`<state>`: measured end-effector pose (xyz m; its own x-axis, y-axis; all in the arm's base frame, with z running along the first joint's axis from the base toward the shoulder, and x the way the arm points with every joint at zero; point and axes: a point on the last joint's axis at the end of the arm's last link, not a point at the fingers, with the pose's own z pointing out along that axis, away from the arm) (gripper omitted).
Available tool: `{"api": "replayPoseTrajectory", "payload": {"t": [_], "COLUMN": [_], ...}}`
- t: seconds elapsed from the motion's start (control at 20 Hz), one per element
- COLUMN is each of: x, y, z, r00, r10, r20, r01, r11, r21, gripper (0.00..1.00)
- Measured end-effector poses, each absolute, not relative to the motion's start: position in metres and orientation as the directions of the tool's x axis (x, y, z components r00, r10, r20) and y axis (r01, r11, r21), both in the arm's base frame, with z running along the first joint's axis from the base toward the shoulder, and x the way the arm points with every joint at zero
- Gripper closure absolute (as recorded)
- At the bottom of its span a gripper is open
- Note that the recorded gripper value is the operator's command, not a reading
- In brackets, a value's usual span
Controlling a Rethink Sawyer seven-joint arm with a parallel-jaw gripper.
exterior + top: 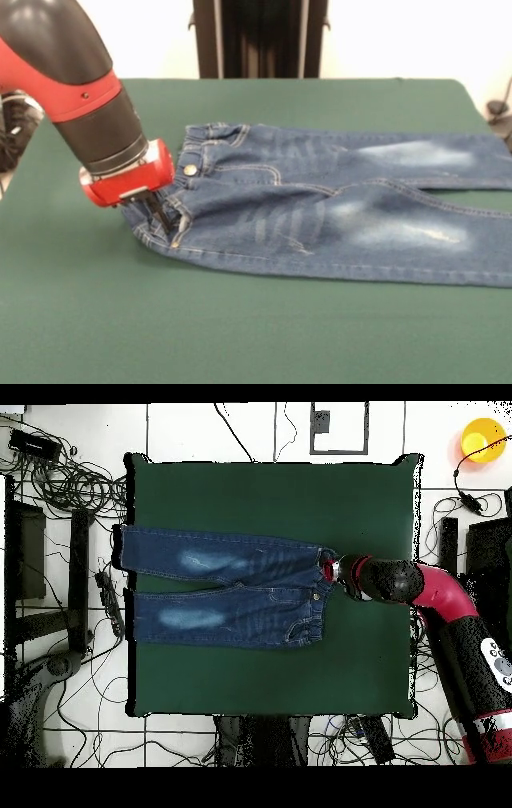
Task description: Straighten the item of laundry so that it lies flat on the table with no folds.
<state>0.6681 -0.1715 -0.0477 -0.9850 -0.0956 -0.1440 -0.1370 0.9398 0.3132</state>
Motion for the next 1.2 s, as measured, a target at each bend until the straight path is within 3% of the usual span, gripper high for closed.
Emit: {"api": "replayPoseTrajectory", "payload": {"t": [1.2], "x": [0.675], "y": [-0.207], "z": [-0.045], "r00": [-0.983], "r10": [-0.08], "r20": [-0.164], "r01": [-0.12], "r11": [0.961], "r21": [0.25], "gripper": [1.0]}}
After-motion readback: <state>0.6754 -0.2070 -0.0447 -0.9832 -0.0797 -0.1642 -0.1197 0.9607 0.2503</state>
